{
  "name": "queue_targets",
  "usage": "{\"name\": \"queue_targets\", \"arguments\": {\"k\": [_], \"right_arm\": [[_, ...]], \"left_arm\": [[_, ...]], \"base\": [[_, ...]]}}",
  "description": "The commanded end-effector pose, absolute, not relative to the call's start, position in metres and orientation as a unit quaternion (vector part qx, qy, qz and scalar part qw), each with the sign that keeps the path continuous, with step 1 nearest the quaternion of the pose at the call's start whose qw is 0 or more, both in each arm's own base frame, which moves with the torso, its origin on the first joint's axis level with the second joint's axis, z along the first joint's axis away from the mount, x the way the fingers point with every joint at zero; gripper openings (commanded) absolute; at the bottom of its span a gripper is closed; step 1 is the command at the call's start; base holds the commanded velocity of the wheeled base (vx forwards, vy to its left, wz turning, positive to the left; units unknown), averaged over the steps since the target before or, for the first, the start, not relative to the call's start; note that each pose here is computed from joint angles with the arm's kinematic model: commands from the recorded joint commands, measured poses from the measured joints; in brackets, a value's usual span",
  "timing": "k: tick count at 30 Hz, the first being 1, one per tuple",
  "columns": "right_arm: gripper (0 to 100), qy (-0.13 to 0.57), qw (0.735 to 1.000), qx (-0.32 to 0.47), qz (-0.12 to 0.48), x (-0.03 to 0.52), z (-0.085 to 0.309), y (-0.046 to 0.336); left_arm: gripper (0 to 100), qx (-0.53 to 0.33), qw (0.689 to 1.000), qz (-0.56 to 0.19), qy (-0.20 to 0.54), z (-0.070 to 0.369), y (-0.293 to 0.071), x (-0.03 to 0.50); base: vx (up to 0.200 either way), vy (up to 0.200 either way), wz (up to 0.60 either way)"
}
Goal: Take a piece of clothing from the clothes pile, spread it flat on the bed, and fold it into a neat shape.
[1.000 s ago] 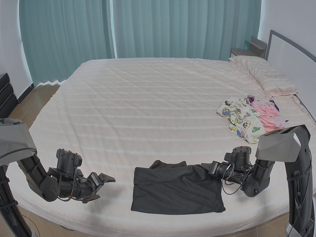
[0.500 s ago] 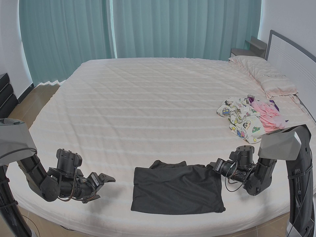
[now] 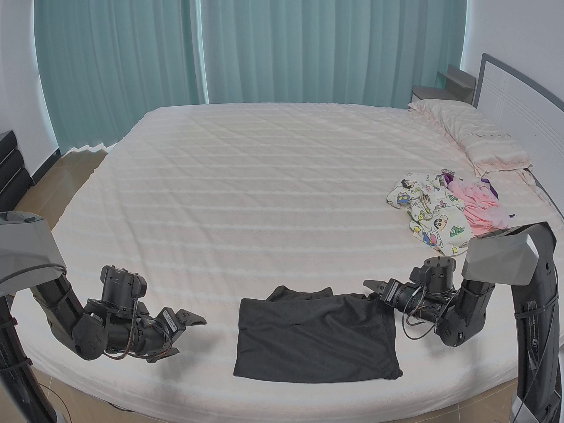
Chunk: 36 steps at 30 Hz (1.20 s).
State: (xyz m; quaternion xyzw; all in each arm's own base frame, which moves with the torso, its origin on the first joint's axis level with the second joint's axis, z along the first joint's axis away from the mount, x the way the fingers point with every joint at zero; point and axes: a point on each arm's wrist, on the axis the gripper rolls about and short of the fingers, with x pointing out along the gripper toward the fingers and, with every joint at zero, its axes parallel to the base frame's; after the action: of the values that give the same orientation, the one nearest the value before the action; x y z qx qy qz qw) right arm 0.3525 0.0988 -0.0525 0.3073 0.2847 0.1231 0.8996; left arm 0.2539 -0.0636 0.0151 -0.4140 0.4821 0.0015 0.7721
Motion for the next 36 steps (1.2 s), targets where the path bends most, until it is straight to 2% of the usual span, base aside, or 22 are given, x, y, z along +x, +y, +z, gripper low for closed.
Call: {"name": "queue_targets", "arguments": {"k": [1, 12, 13, 25, 36], "right_arm": [[100, 0.29, 0.897, 0.308, 0.129, 0.352, -0.054, 0.099], [100, 0.313, 0.875, 0.335, 0.155, 0.346, -0.054, 0.102], [0, 0.316, 0.875, 0.334, 0.155, 0.345, -0.055, 0.103], [0, 0.31, 0.877, 0.338, 0.144, 0.345, -0.054, 0.097], [0, 0.292, 0.882, 0.357, 0.095, 0.348, -0.05, 0.076]], "left_arm": [[100, -0.414, 0.772, 0.002, 0.483, 0.015, -0.064, 0.254], [100, -0.414, 0.772, 0.002, 0.482, 0.015, -0.064, 0.254], [100, -0.414, 0.772, 0.003, 0.483, 0.014, -0.064, 0.254], [100, -0.414, 0.772, 0.003, 0.483, 0.014, -0.064, 0.254], [100, -0.413, 0.772, 0.003, 0.483, 0.014, -0.064, 0.254]], "base": [[0.0, 0.0, 0.0], [0.0, 0.0, 0.0], [0.0, 0.0, 0.0], [0.0, 0.0, 0.0], [0.0, 0.0, 0.0]]}}
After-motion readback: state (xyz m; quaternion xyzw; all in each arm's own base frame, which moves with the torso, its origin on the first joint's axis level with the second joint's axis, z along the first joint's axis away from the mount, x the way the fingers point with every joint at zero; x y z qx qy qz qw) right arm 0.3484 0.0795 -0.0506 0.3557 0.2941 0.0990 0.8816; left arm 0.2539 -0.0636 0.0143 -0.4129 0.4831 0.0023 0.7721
